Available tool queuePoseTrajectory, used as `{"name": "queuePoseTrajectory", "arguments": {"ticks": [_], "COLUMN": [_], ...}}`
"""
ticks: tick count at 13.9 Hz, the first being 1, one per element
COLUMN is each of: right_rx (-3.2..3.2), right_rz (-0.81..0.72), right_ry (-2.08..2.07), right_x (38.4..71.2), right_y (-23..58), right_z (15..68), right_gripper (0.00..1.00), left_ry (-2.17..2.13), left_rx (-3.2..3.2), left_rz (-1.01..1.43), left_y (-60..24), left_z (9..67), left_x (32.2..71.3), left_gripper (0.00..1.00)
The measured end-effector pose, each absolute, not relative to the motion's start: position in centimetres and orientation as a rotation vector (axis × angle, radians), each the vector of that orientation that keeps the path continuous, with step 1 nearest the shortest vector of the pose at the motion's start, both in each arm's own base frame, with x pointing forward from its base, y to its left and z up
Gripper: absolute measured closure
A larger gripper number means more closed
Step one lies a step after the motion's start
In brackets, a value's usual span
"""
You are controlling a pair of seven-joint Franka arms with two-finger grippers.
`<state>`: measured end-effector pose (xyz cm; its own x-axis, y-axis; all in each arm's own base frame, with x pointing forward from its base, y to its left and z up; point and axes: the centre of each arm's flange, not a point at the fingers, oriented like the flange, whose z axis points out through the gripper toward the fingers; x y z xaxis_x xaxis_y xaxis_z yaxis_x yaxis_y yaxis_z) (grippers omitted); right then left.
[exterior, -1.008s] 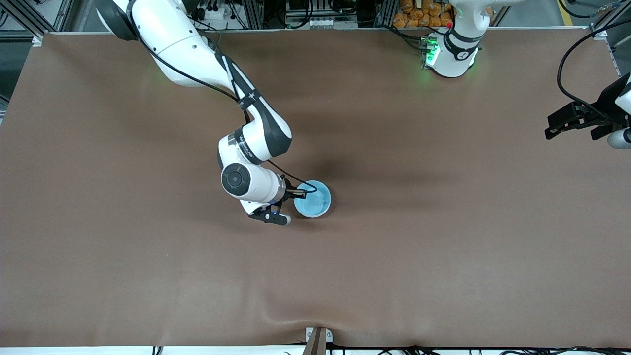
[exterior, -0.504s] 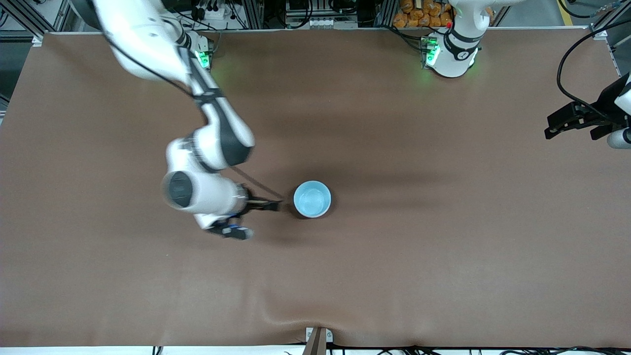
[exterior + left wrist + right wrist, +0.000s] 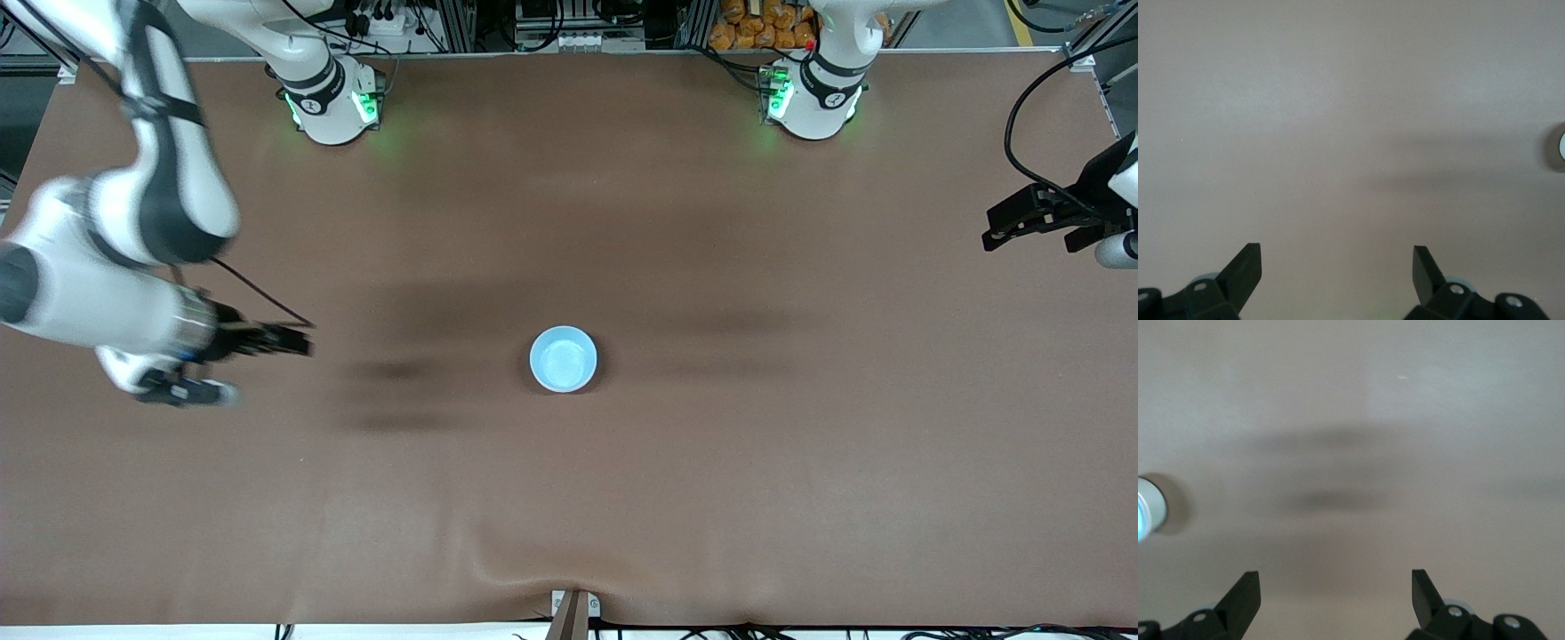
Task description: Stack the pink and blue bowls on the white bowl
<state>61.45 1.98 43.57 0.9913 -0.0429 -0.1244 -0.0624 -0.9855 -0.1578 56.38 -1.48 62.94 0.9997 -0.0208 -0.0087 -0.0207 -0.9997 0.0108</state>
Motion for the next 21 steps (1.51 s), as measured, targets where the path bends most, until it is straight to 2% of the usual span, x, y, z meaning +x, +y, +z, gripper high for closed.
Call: {"name": "queuePoseTrajectory", "arguments": {"ticks": [3, 7, 10, 15, 21], "right_rx": [-3.029, -3.042, -3.082, -3.148, -3.151], "right_rz": [0.183, 0.173, 0.104, 0.162, 0.156], "right_ry": [0.09, 0.083, 0.071, 0.067, 0.08], "right_x": [57.9, 55.0, 55.1, 54.3, 54.1], "right_y": [-3.3, -4.0, -4.2, -4.9, -5.0], "right_z": [48.8, 53.8, 56.9, 59.8, 61.1], "right_gripper": [0.0, 0.0, 0.0, 0.0, 0.0], "left_ry": [-0.033, -0.034, -0.035, -0.037, -0.038], "left_rx": [3.131, 3.131, 3.131, 3.131, 3.131], "left_rz": [-0.014, -0.014, -0.014, -0.014, -0.014], "left_y": [-1.5, -1.5, -1.6, -1.6, -1.7], "left_z": [62.9, 62.9, 62.9, 62.9, 62.9], "left_x": [56.4, 56.4, 56.4, 56.4, 56.4], "left_gripper": [0.0, 0.0, 0.0, 0.0, 0.0]}}
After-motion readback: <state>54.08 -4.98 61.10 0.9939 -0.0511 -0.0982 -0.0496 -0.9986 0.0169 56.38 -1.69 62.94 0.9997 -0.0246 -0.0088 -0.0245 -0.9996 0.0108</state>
